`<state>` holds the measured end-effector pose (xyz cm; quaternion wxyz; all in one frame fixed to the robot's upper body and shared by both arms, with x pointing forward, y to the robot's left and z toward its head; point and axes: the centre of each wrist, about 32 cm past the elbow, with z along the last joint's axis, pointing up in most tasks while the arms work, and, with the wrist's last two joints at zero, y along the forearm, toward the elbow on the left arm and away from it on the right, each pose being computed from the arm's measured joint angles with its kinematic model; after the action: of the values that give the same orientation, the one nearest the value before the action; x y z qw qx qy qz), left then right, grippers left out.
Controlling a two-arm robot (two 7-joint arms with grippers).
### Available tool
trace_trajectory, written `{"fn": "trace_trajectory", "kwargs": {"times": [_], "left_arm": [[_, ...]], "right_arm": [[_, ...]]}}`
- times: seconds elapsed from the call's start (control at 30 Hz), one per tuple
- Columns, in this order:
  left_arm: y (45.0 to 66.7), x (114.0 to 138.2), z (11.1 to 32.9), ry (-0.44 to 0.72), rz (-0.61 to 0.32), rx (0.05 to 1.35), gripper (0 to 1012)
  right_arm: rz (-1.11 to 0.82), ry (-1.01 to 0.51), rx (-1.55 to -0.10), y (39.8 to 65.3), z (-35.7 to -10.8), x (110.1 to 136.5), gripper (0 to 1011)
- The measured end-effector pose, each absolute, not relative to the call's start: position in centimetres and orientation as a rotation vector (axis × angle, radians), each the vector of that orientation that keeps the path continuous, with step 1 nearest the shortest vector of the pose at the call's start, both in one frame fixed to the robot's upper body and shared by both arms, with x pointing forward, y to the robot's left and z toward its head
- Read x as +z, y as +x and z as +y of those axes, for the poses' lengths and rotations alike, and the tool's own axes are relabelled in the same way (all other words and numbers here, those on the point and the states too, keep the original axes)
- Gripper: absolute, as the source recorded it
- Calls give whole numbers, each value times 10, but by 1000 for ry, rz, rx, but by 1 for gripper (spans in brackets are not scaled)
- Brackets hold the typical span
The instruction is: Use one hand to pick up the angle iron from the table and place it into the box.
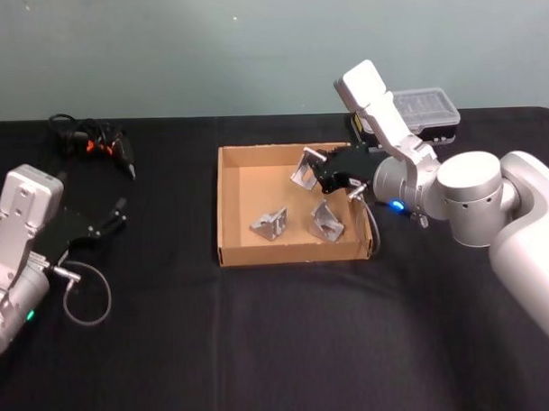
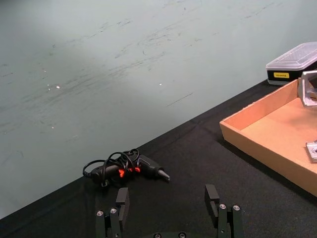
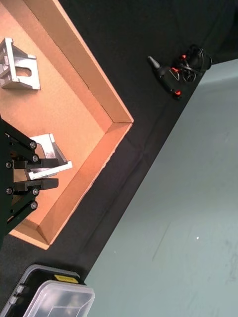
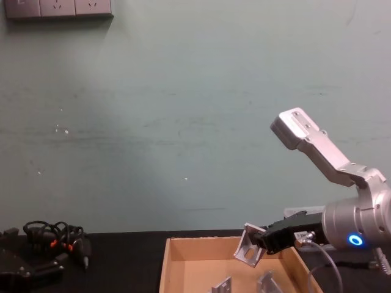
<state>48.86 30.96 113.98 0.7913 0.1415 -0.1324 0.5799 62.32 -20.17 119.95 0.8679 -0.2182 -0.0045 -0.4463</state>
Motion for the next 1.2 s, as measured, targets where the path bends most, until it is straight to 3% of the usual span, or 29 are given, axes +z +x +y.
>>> {"fn": "trace_trajectory", "kwargs": {"times": [0.97, 1.2], "left_arm": [[489, 1140, 310, 304, -285, 1248, 1000], [489, 1140, 310, 304, -285, 1248, 1000]], "right_arm": [[30, -482, -901, 632, -197, 1186, 132], [30, -479, -901, 630, -199, 1183, 311]]}}
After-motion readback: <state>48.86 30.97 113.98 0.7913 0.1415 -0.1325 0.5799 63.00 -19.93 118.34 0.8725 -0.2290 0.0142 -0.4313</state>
